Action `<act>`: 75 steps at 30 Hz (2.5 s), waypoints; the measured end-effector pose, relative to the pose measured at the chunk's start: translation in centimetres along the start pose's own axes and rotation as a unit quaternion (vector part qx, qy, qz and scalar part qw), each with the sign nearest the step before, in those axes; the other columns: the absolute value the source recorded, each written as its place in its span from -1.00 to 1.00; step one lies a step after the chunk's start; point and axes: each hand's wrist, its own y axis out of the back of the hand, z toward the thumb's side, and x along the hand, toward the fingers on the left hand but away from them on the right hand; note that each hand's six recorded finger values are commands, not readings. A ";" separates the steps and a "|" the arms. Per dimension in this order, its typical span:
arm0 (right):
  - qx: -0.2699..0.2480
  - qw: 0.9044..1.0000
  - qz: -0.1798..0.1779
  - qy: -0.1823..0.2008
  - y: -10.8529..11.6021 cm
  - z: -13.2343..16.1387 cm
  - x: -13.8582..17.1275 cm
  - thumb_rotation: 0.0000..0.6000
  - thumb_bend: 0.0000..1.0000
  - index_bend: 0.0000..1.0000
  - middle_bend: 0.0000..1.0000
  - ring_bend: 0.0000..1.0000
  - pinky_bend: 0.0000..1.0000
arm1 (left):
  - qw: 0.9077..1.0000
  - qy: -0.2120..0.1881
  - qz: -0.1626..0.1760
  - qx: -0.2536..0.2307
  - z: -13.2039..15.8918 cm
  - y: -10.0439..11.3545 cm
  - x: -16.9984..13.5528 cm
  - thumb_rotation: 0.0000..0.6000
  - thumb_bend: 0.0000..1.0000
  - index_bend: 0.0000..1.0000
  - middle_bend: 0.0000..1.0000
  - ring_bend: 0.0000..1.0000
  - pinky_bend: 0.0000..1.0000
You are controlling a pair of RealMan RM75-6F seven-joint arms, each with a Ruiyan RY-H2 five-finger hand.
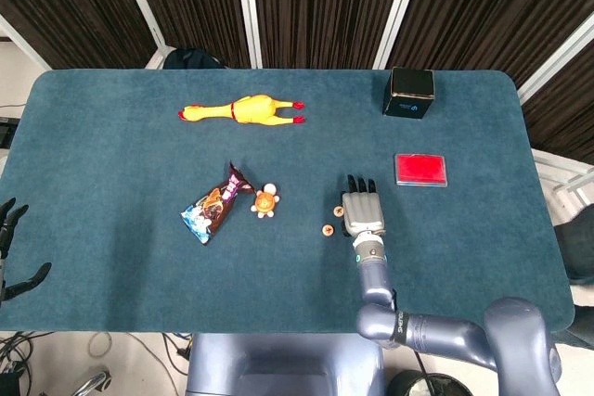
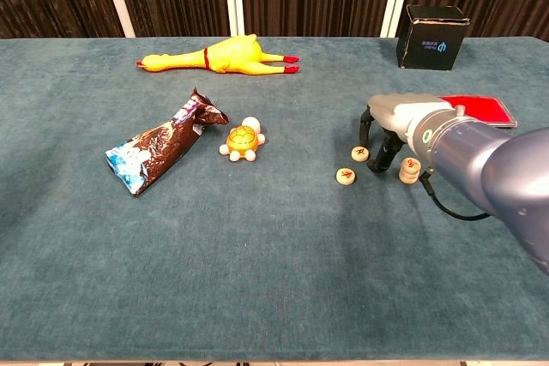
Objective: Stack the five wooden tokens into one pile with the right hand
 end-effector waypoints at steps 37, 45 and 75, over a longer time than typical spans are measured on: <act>-0.011 1.000 -0.001 0.004 -0.8 1.5 -0.5 1.00 -0.14 -0.07 -0.99 -1.00 -1.00 | 1.000 0.003 -0.002 0.001 -0.1 0.0 0.0 1.00 -0.59 -0.75 -1.00 -1.00 -0.99; -0.015 1.000 -0.002 0.006 -0.7 1.8 -0.5 1.00 -0.14 0.03 -0.99 -1.00 -1.00 | 1.000 0.003 -0.002 0.001 -0.1 0.0 0.0 1.00 -0.59 -0.75 -1.00 -1.00 -0.99; -0.019 0.999 -0.020 0.029 4.2 0.9 1.2 1.00 -0.14 0.09 -0.99 -1.00 -1.00 | 1.000 0.006 -0.001 0.000 -0.2 0.1 0.0 1.00 -0.59 -0.76 -1.00 -1.00 -0.99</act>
